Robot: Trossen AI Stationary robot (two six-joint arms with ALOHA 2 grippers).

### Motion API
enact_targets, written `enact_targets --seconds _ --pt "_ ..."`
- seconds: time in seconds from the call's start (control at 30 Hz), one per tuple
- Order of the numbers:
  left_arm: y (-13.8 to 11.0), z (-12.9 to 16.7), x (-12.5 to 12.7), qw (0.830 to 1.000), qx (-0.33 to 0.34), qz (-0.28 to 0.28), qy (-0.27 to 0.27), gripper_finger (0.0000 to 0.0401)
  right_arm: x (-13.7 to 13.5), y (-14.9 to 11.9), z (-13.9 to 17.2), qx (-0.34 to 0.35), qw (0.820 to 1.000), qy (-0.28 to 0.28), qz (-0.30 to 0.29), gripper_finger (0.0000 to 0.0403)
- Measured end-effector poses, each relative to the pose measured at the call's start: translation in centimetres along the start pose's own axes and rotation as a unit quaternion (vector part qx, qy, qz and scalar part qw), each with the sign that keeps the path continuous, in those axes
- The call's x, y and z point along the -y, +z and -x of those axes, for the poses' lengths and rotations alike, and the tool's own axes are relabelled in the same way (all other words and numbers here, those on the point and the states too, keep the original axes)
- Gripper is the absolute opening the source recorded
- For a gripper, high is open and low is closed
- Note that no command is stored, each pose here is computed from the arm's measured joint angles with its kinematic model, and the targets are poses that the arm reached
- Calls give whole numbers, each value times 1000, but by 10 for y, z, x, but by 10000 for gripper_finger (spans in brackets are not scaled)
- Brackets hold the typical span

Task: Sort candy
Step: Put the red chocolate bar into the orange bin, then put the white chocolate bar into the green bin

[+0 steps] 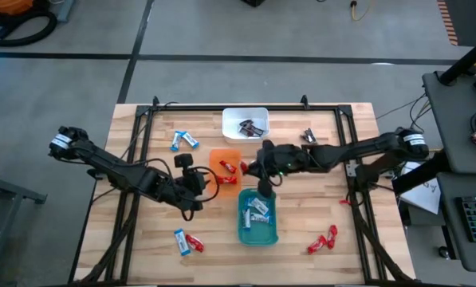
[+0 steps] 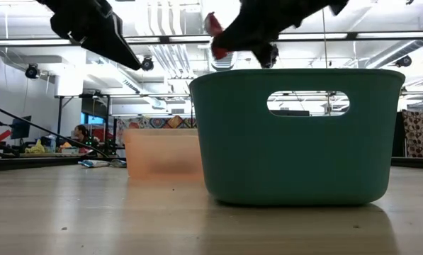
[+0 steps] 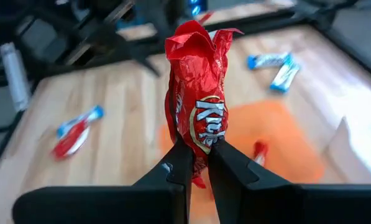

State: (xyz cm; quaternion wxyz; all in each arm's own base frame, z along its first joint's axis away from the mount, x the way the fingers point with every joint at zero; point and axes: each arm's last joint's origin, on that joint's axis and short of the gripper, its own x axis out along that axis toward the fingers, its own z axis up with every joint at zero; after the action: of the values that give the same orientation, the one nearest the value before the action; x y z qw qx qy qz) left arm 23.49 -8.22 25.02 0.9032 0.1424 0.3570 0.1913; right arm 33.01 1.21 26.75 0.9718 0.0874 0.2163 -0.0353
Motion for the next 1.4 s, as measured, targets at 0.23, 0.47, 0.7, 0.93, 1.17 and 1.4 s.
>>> enact_targets --seconds 0.23,0.47,0.7,0.93,1.17,1.4 --pt "-1 15 -15 1000 7 10 -1 96 22 -2 -29 15 999 -34 8 36" --pt "-5 42 -43 998 48 46 16 96 31 -7 -60 -5 999 -48 7 36" --pt "-20 54 -61 994 71 80 15 96 33 -11 -86 -22 998 -52 18 36" --pt "-32 53 -77 988 81 128 36 96 38 -12 -96 -29 997 -67 20 61" --pt "-35 45 -95 986 68 130 80 95 45 -14 -97 -39 996 -77 21 107" --pt "-29 28 -101 990 57 127 -11 76 49 -6 -84 -49 994 -83 47 140"
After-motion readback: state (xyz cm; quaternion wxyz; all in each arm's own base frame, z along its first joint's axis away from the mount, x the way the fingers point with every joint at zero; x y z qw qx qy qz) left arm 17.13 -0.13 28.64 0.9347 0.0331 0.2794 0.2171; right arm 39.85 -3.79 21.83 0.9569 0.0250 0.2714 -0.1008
